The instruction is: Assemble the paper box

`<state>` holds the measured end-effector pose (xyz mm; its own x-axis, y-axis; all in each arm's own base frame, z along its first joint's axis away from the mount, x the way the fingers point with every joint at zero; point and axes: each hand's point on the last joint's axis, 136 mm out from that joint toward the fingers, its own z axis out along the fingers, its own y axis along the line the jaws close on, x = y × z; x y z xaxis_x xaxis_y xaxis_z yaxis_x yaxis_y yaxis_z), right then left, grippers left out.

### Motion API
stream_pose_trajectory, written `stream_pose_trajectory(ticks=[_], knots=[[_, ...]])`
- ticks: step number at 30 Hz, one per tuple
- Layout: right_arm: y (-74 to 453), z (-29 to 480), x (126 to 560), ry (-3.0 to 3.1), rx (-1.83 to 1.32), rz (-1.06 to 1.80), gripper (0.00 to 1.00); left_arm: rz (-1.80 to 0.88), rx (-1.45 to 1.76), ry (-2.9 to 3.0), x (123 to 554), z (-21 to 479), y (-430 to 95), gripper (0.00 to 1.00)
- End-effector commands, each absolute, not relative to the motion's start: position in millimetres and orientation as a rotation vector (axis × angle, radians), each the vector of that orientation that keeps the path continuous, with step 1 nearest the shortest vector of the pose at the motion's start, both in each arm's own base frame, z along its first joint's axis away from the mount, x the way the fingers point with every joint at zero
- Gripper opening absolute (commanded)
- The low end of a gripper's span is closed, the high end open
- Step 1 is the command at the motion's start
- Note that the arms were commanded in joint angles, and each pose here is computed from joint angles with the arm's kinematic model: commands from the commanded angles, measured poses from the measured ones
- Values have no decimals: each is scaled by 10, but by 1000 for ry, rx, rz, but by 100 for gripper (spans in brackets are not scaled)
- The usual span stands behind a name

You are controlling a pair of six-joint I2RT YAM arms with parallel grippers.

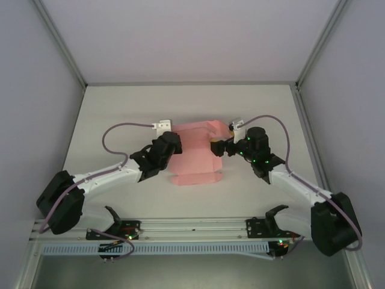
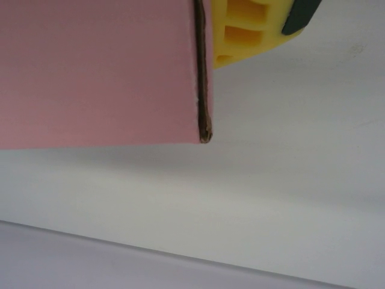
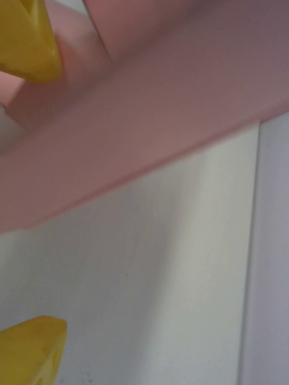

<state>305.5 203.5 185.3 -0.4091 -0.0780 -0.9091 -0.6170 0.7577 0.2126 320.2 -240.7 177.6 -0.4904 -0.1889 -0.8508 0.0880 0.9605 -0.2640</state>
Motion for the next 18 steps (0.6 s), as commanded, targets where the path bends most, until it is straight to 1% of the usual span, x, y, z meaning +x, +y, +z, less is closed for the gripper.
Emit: stream_pose_trajectory(ticks=[1,3,6,8,11,13,14,16,18], knots=[[1840,2071,2899,1884,-536,560,100,-362,-110,2073,3298,1802,-2338,0],[1664,2157,2817,1846,-505,506,100,-379,-91,2064,3299,1811,-2317,0],[1400,2339,2814,1799,-413,451,100,-378,-92,2067,3303,1815,-2246,0],[1177,2438,2944,1810,-284,425,100,-377,-69,2067,3294,1839,-2239,0],[985,2416,3214,1900,-179,462,100,-395,-30,2065,3271,1864,-2272,0],[993,2344,3402,1968,-169,532,99,-414,-15,2058,3255,1878,-2292,0],[1037,2317,3474,2002,-174,577,97,-421,-11,2054,3250,1881,-2302,0],[1256,2263,3537,2057,-257,720,91,-433,-3,2051,3244,1887,-2318,0],[1529,2267,3504,2037,-392,913,89,-438,8,2052,3239,1884,-2334,0]])
